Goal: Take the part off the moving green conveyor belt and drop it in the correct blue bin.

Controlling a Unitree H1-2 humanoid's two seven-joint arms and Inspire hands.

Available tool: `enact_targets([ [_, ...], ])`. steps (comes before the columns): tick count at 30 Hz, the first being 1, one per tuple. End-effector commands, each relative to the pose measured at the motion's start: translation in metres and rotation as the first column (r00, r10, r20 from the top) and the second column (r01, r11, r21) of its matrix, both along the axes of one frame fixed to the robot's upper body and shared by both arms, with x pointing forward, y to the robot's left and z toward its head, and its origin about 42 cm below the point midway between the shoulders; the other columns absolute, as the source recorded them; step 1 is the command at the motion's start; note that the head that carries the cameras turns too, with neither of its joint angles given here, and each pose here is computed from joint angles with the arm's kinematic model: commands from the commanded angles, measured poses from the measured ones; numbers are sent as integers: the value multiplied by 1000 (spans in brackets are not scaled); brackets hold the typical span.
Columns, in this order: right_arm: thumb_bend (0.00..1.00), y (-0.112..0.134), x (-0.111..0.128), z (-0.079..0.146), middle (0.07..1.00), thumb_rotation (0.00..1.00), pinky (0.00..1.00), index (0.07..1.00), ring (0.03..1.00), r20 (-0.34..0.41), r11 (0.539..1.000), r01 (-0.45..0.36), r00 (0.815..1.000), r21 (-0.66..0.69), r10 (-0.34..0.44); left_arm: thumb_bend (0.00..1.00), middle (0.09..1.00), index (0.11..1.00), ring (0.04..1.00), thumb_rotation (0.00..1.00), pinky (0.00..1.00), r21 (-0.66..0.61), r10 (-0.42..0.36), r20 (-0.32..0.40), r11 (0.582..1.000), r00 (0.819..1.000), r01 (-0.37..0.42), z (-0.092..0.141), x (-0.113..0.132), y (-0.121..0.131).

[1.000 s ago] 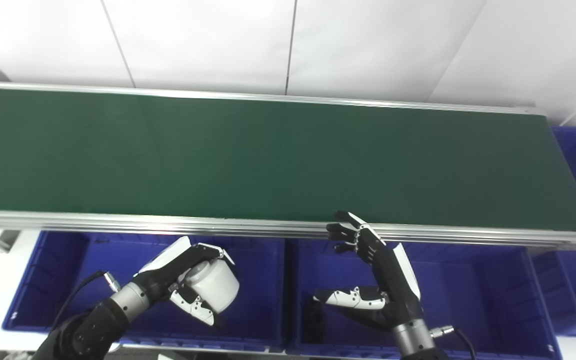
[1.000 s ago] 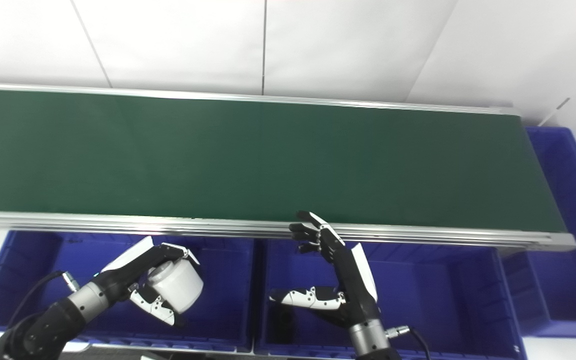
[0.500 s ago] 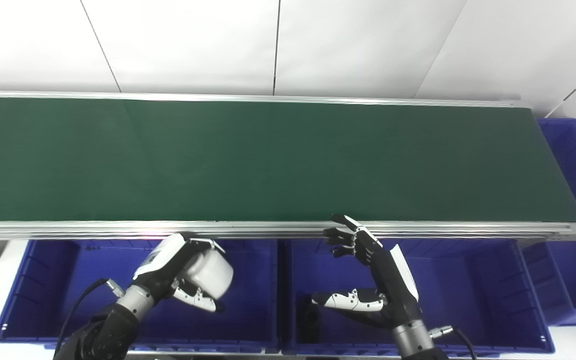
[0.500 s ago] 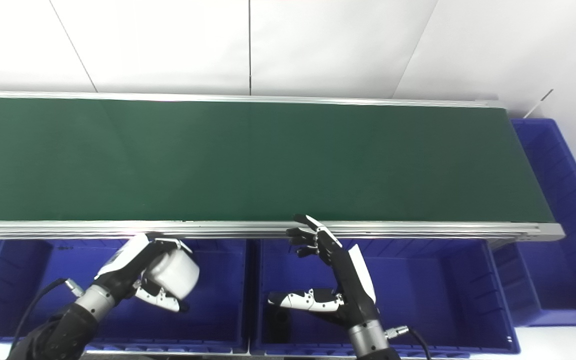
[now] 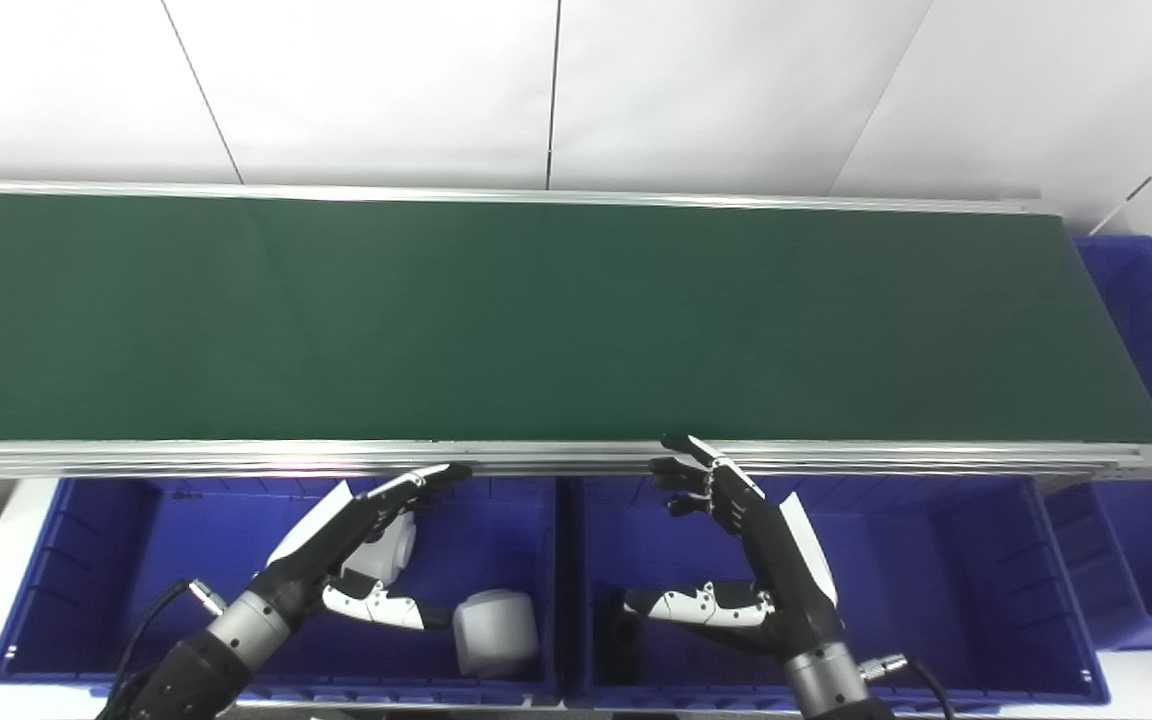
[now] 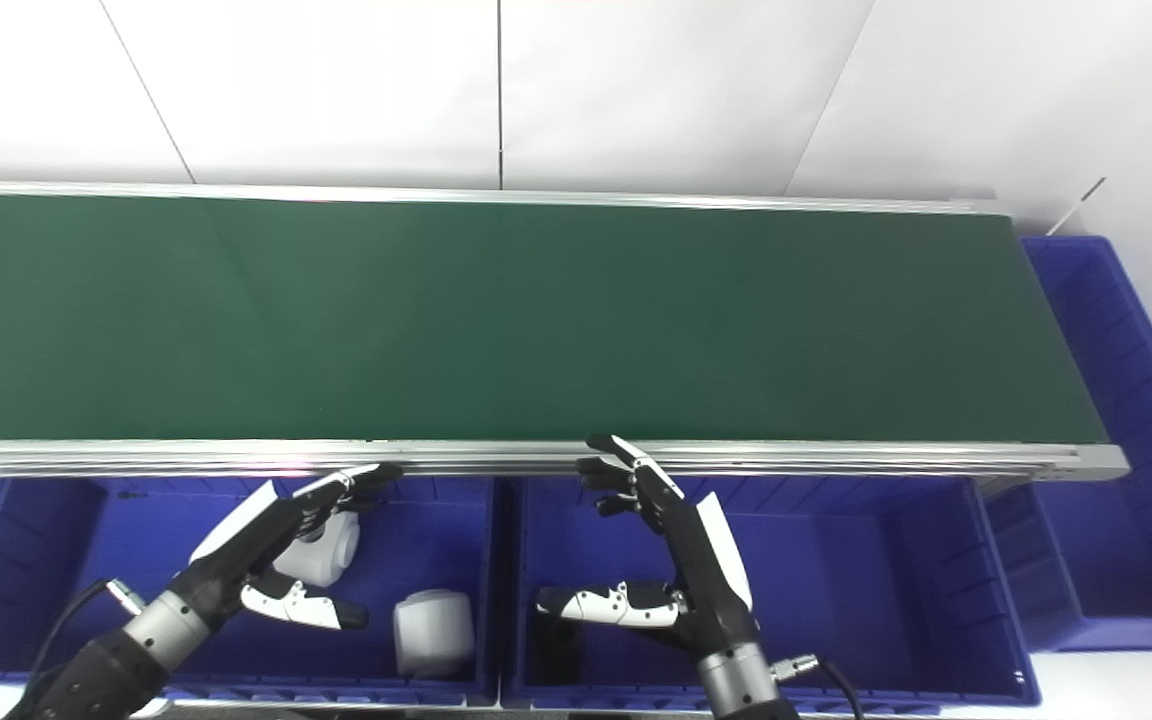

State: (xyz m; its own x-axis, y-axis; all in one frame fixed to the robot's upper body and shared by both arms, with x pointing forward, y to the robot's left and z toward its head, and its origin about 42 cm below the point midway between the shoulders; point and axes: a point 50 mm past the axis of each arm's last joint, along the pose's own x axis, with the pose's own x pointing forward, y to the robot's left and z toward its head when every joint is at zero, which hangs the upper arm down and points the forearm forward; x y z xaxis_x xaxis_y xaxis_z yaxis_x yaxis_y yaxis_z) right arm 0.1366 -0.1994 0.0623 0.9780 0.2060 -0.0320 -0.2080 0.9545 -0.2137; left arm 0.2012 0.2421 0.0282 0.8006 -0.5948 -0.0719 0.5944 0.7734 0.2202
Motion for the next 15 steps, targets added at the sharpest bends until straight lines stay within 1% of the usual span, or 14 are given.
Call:
enact_targets([
  [1,854,-1,0,6,782,213,683,849,764,37,1000,1,999,7,-2,883,774,765,753,344,706,-87,43,55,995,998,-39,12,-3,0],
  [3,855,-2,0,5,783,213,684,849,763,33,1000,-1,999,4,0,857,773,774,753,319,706,-128,87,56,989,995,-79,13,-5,0],
  [4,856,-2,0,5,785,216,685,849,763,31,1000,0,1000,1,0,855,770,773,748,289,695,-150,110,54,984,993,-100,13,-5,0],
  [6,852,-2,-1,4,787,213,688,851,764,30,1000,-4,1000,0,4,855,781,781,752,268,690,-186,153,48,972,987,-141,13,-5,0],
  [8,849,-3,0,3,788,210,689,853,764,29,1000,-7,1000,-4,7,852,791,788,758,261,691,-202,174,45,966,984,-162,12,-6,1],
  [10,854,-3,0,2,784,211,688,853,759,27,1000,-7,1000,-8,7,858,822,814,782,278,702,-209,195,45,961,980,-181,12,-6,1],
  [13,855,-3,2,1,787,211,687,851,762,28,1000,-8,1000,-8,8,860,824,827,785,280,708,-222,199,43,957,979,-185,11,-5,3],
  [15,859,-2,2,1,794,222,689,850,767,23,1000,-5,1000,-15,6,873,825,832,787,297,710,-226,201,40,956,979,-187,10,-5,4],
])
